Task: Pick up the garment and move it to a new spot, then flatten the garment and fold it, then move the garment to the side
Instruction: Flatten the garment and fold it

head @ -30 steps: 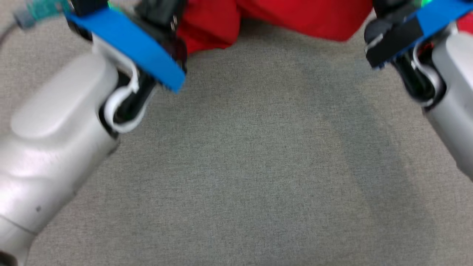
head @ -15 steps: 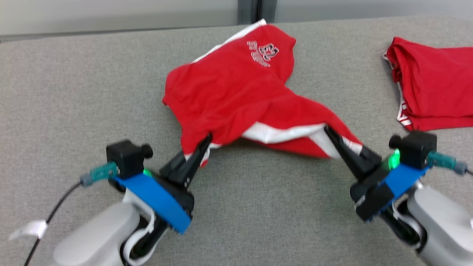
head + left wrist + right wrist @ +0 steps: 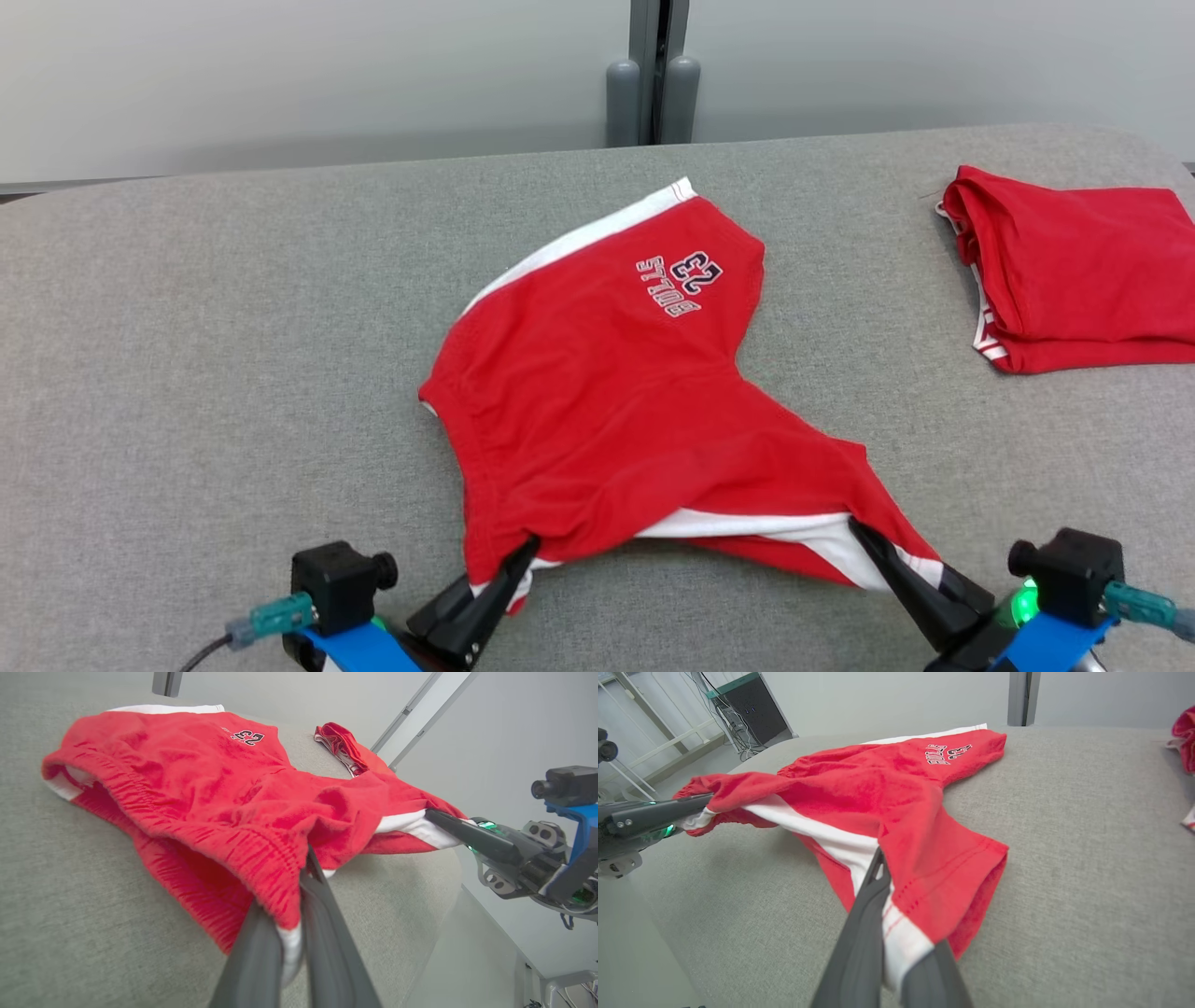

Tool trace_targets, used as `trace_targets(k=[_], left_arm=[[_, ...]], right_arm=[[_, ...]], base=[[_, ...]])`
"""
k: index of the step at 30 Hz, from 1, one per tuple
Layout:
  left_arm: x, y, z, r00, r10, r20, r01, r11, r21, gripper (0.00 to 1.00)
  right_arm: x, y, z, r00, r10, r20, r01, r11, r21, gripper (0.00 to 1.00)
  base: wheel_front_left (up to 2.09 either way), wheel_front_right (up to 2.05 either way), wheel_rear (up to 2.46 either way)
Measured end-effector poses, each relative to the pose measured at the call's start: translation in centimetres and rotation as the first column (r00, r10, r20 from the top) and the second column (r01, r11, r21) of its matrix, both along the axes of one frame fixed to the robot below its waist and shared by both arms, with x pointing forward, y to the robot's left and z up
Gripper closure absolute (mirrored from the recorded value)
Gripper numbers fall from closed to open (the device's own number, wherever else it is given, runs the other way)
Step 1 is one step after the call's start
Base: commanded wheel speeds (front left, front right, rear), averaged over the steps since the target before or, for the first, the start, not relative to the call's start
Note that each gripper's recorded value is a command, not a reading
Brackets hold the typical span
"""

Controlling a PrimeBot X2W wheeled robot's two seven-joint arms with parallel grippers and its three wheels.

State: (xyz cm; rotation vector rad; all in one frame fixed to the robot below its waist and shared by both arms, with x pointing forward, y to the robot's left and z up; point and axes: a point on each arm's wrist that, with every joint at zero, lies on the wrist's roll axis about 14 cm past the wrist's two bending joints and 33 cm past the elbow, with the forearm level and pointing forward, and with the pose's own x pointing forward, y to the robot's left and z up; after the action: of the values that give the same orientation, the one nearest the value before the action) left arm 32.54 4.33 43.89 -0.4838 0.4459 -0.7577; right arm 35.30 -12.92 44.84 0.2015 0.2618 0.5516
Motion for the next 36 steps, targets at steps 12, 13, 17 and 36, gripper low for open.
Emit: trace_targets(k=[12, 13, 17, 36], left_arm=[[0.0, -1.5, 3.6, 0.998, 0.025, 0.05, -0.018, 0.993, -0.12, 1.0], [0.6, -1.5, 4.2, 0.997, 0.043, 0.058, -0.034, 0.989, -0.142, 1.0], [2.3, -1.0, 5.3, 0.993, 0.094, 0.077, -0.079, 0.981, -0.176, 1.0], [10.4, 0.5, 2.0, 0.97, 0.243, 0.004, -0.239, 0.957, -0.167, 1.0]], right_arm=[[1.3, -1.9, 2.9, 0.993, -0.078, 0.091, 0.076, 0.997, 0.031, 1.0], [2.0, -2.0, 3.5, 0.991, -0.08, 0.111, 0.077, 0.997, 0.031, 1.0], [4.4, -1.9, 5.2, 0.984, -0.056, 0.169, 0.055, 0.998, 0.013, 1.0], [18.3, 2.4, 4.2, 0.981, 0.139, 0.136, -0.115, 0.978, -0.173, 1.0]], base=[[0.0, 0.0, 0.0], [0.0, 0.0, 0.0], [0.0, 0.0, 0.0], [0.0, 0.0, 0.0]])
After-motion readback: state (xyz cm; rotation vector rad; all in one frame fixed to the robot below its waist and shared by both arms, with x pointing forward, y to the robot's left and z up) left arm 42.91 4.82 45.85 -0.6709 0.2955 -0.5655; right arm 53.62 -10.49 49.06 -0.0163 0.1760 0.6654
